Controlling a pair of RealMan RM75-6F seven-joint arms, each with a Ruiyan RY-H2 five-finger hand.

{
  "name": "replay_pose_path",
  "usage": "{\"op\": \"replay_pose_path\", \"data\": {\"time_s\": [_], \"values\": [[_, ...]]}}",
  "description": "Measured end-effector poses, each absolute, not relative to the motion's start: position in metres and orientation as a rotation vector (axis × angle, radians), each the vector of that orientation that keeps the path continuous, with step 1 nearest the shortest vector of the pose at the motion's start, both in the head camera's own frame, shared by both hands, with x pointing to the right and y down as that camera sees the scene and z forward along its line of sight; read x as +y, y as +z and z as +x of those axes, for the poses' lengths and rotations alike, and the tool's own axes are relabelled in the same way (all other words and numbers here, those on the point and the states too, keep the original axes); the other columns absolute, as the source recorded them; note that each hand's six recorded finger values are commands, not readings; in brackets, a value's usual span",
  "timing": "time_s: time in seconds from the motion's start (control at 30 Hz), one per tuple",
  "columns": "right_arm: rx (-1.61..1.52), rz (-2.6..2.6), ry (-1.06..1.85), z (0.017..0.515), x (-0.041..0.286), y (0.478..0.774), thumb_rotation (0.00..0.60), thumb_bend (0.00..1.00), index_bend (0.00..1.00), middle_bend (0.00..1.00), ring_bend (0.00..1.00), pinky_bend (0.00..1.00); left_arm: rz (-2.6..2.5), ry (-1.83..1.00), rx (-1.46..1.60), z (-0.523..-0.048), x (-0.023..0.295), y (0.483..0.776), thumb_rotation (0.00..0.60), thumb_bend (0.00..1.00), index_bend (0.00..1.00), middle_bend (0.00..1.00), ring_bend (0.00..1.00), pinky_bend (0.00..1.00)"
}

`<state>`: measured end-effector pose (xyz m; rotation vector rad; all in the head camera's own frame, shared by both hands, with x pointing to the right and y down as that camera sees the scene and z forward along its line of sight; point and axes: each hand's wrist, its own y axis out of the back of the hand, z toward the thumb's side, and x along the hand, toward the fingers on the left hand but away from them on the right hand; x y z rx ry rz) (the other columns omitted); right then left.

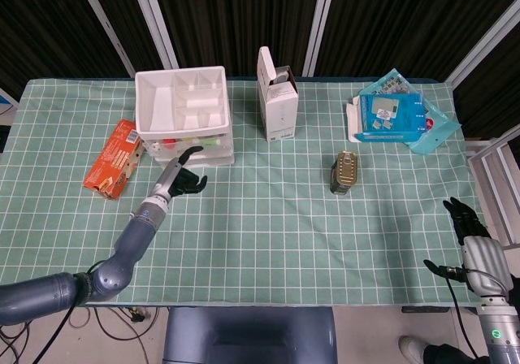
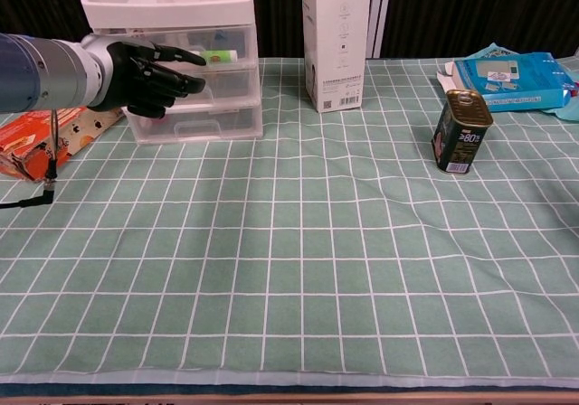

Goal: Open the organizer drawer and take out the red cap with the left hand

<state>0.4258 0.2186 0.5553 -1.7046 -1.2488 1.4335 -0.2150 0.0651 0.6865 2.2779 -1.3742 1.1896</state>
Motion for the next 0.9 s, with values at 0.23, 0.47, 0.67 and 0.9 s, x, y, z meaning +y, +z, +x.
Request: {"op": "replay_pose_path", "data": {"time_s": [0.23, 0.47, 0.67, 0.9], "values": [[-1.248, -1.703, 1.434, 0.426, 0.219, 0.555, 0.6, 0.06, 0.0, 0.0, 0.0, 0.22, 2.295, 1.184, -1.361, -0.214, 0.07, 0.684, 0.6, 0.46, 0.14, 0.98, 0.99, 1.0], [-1.249, -1.702, 1.434, 0.426, 0.219, 0.555, 0.6, 0.06, 0.0, 0.0, 0.0, 0.22, 2.296, 1.187, -1.352, -0.218, 0.077, 0.683, 0.6, 0.46, 0.14, 0.98, 0.99, 1.0], [-1.249, -1.703, 1.434, 0.426, 0.219, 0.555, 0.6, 0.06, 0.0, 0.0, 0.0, 0.22, 2.287, 1.195, -1.35, -0.226, 0.084, 0.683, 0.6, 0.46, 0.14, 0.98, 0.99, 1.0], [-1.249, -1.701, 1.433, 0.426, 0.219, 0.555, 0.6, 0.06, 0.0, 0.0, 0.0, 0.22, 2.334, 1.22, -1.345, -0.232, 0.089, 0.679, 0.6, 0.46, 0.15, 0.98, 0.99, 1.0]]}}
